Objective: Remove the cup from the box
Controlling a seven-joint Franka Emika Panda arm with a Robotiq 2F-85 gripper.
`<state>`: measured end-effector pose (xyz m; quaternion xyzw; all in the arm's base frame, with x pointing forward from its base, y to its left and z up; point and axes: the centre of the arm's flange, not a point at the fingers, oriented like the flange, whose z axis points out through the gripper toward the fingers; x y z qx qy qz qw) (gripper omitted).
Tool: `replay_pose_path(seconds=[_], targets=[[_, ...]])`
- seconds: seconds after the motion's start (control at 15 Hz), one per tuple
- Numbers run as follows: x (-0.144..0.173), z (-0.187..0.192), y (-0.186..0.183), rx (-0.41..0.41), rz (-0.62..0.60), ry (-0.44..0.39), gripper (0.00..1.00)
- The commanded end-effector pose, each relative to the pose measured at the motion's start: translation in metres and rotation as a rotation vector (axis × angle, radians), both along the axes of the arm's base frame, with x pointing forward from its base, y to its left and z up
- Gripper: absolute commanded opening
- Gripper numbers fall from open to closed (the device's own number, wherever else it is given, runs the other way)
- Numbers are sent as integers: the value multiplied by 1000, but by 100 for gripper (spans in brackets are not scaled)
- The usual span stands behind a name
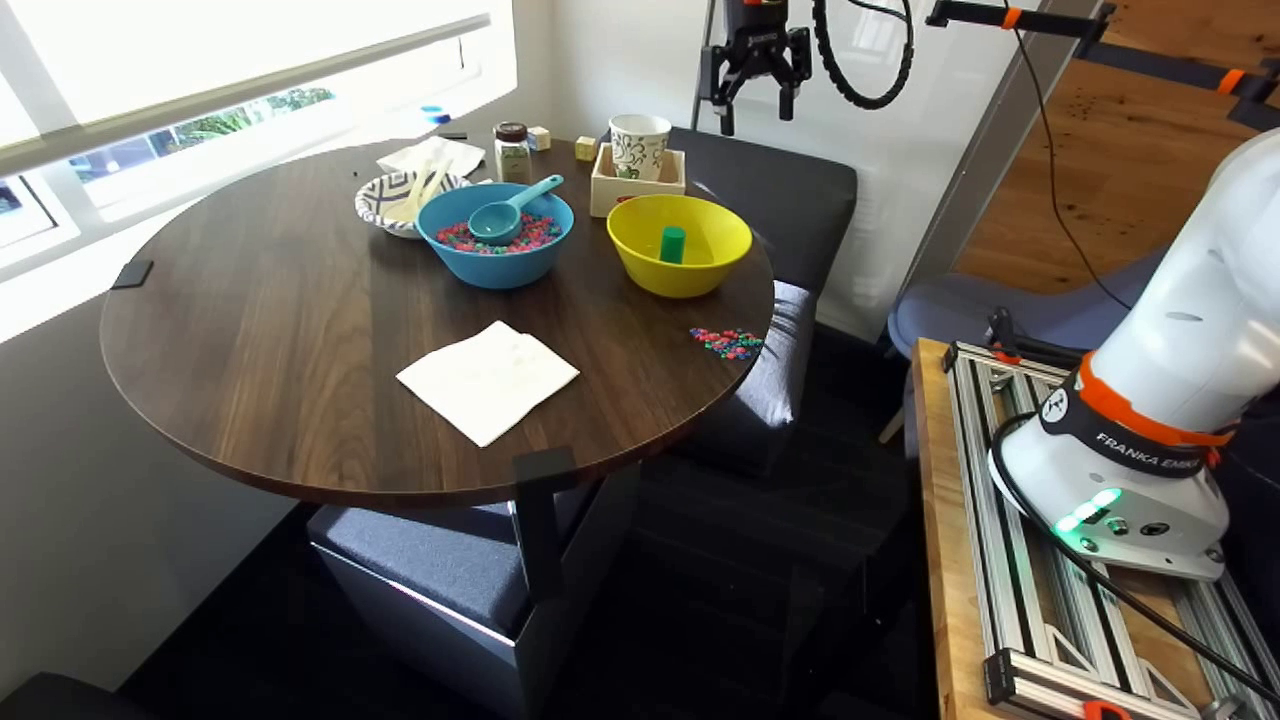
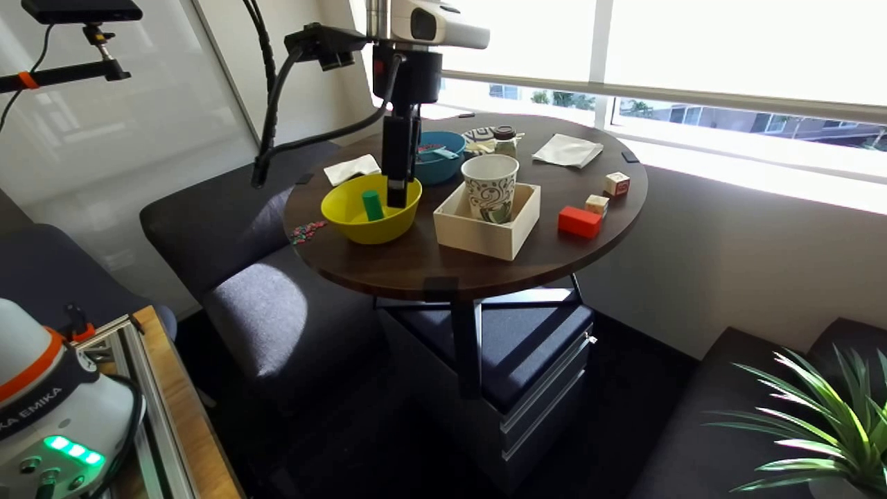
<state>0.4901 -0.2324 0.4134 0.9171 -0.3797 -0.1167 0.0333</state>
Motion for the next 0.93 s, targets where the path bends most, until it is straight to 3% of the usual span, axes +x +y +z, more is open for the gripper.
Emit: replay_pose_path(seconds=[0.0, 0.4, 0.87], targets=[[17, -11, -4, 30, -173, -97, 100], [58, 6, -25, 1, -442, -243, 100], [97, -22, -17, 6, -484, -227, 97]])
